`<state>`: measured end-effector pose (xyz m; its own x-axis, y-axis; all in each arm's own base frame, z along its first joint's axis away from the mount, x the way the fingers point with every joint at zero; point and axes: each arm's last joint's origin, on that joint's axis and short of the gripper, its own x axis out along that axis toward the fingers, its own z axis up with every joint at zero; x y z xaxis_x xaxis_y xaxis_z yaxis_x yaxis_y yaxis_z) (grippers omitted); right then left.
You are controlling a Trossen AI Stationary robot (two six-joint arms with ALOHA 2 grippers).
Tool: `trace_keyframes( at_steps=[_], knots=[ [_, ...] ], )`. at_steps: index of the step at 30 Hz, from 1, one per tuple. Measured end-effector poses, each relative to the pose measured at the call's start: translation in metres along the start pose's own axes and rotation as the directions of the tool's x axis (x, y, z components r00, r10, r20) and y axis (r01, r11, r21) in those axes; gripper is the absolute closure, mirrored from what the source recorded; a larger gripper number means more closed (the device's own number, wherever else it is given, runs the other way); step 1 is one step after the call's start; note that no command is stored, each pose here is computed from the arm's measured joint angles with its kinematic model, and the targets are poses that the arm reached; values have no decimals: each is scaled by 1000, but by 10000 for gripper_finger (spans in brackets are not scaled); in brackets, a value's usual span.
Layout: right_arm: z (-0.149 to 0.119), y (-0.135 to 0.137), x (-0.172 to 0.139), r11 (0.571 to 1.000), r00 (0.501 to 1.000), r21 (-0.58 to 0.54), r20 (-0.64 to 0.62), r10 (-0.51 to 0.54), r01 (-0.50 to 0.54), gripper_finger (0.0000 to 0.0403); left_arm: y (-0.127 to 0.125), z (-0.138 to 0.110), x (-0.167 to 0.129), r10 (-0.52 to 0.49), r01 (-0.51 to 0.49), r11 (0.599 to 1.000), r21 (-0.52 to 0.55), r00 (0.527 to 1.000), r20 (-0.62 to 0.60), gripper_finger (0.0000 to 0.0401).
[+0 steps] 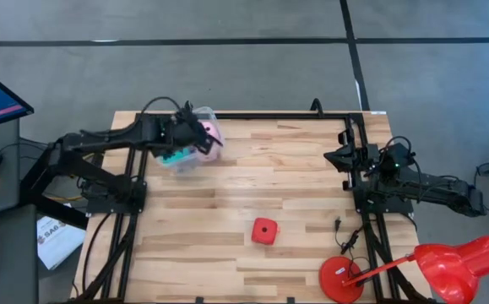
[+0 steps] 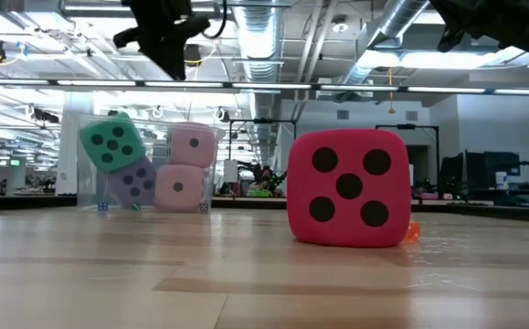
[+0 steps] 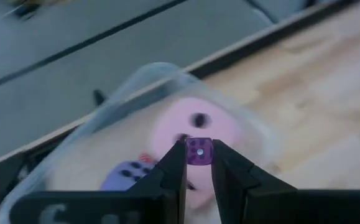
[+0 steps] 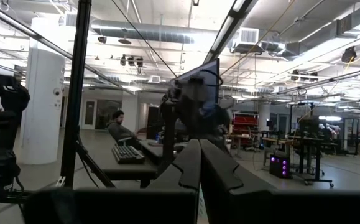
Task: Pick & Place Dice
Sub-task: Put the small purple dice into the transparent container, then put the small orange dice into the transparent container
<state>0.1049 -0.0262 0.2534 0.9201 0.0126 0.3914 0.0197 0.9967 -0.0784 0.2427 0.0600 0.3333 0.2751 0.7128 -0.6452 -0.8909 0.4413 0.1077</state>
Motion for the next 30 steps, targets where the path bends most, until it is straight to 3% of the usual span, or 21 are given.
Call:
trace_keyframes(
  at_steps=[6, 14, 30],
  knots=[
    [0, 0, 0, 1000, 1000, 0, 0, 0, 0, 403, 24, 5, 24, 134, -138, 986, -93, 990, -53, 357],
    [1, 0, 0, 1000, 1000, -3, 7, 0, 0, 403, 50, -23, 61, 288, -314, 936, -161, 943, -165, 356],
    [1, 0, 0, 1000, 1000, -21, 7, 0, 0, 403, 52, -29, 68, 266, -296, 936, -192, 949, -171, 318]
  ],
)
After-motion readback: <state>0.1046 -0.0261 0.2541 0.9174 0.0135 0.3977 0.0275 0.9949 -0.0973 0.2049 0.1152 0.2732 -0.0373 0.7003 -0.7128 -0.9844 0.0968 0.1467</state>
